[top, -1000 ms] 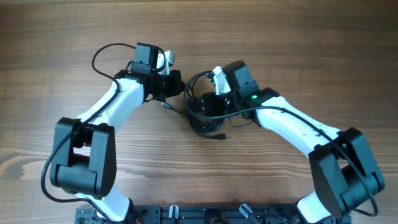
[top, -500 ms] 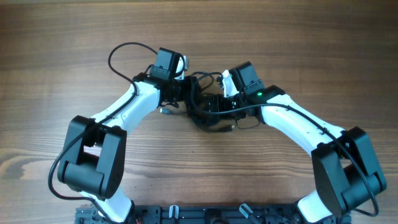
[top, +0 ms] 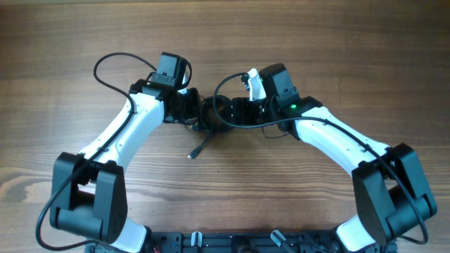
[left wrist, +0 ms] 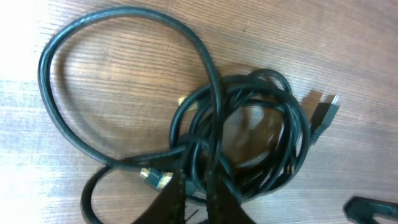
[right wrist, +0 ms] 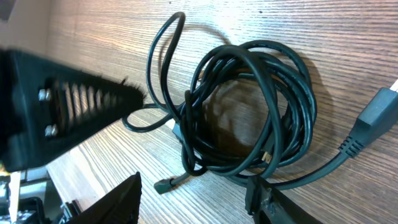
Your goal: Untangle cables
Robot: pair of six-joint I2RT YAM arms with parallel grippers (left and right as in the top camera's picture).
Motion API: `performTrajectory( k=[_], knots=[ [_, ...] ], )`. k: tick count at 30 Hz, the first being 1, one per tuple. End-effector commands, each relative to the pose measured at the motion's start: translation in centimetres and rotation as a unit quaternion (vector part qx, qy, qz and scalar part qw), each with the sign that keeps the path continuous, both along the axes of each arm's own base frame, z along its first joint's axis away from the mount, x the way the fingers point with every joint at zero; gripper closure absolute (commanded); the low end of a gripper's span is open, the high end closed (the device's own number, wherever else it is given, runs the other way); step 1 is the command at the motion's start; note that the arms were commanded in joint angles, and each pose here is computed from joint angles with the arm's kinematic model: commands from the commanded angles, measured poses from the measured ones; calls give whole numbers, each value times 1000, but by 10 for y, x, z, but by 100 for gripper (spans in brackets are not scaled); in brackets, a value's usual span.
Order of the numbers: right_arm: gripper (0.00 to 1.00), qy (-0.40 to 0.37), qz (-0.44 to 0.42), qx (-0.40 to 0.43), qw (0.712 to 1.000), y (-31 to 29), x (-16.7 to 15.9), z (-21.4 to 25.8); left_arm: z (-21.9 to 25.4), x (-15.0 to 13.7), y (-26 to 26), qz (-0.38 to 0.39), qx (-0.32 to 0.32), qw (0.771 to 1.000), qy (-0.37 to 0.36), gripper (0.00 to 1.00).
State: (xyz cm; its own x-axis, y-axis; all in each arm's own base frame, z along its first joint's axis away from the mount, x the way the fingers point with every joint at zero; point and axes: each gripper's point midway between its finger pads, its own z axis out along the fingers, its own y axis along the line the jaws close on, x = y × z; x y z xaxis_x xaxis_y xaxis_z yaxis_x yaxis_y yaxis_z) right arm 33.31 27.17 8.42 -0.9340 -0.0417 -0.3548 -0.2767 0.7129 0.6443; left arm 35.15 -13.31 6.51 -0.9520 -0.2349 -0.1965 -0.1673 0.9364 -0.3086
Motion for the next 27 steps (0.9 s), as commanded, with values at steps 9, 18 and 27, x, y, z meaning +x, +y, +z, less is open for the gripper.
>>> performTrajectory(
  k=[9, 18, 27],
  knots=[
    [70, -57, 13, -48, 997, 1, 2, -4, -44, -19, 0, -1, 37, 999, 34, 96],
    [69, -89, 23, -79, 993, 11, -1, -6, -31, 14, -13, -24, 15, 999, -43, 96],
    [86, -68, 24, -68, 995, 25, 10, -53, -18, -29, -16, -11, -3, 997, 80, 96]
  ],
)
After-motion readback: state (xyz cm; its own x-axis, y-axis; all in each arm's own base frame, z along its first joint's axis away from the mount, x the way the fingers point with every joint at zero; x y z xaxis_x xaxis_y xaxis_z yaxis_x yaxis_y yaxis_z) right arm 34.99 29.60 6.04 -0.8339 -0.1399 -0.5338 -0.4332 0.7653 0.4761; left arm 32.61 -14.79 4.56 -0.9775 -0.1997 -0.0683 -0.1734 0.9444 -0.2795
